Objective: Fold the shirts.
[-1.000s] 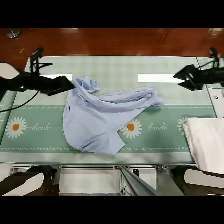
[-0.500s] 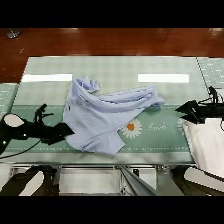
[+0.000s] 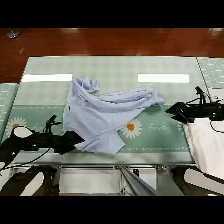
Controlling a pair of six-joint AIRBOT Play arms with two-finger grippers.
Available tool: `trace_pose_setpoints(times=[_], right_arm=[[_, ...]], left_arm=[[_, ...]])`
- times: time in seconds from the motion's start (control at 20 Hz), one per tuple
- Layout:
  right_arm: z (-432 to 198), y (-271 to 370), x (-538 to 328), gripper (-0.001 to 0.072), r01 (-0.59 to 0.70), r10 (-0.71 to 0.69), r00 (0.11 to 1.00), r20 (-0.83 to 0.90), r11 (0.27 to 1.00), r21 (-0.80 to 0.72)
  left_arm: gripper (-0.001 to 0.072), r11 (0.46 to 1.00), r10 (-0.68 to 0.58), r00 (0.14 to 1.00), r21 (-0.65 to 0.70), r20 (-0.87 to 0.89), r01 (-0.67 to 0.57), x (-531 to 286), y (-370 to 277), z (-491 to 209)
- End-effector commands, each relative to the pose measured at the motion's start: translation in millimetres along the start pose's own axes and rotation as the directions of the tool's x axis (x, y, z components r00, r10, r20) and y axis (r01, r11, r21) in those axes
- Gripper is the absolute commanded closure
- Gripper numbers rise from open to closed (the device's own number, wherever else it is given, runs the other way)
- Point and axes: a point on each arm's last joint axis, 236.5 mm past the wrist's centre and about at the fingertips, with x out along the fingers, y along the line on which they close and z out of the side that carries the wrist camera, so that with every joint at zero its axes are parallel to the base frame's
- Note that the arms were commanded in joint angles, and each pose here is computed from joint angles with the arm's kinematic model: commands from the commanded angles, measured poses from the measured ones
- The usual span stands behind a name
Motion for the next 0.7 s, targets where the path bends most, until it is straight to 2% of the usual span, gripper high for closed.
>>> trace_pose_setpoints(times=[0.0, 0.05, 0.1, 0.3, 0.65], right_arm=[[17, 11, 13, 0.0095, 0.038, -0.036, 0.997, 0.070, 0.999, -0.022], [22, 15, 15, 0.0095, 0.047, -0.044, 0.995, 0.090, 0.998, -0.036], [29, 20, 16, 0.0095, 0.056, -0.049, 0.992, 0.114, 0.997, -0.052], [61, 35, 12, 0.0095, 0.057, -0.044, 0.982, 0.185, 0.996, -0.066], [62, 62, 59, 0.0096, 0.016, -0.013, 1.000, 0.028, 0.993, -0.116]], left_arm=[[0.0240, 0.998, -0.036, 0.995, 0.046, 0.088, 0.032, 17, -19, 12], [0.0606, 0.996, -0.046, 0.993, 0.078, 0.110, 0.038, 19, -26, 16], [0.0679, 0.991, -0.067, 0.989, 0.122, 0.131, 0.051, 20, -35, 20], [0.0679, 0.985, -0.097, 0.982, 0.156, 0.164, 0.072, 15, -52, 30], [0.0678, 0.985, -0.100, 0.979, 0.159, 0.177, 0.072, 13, -54, 34]])
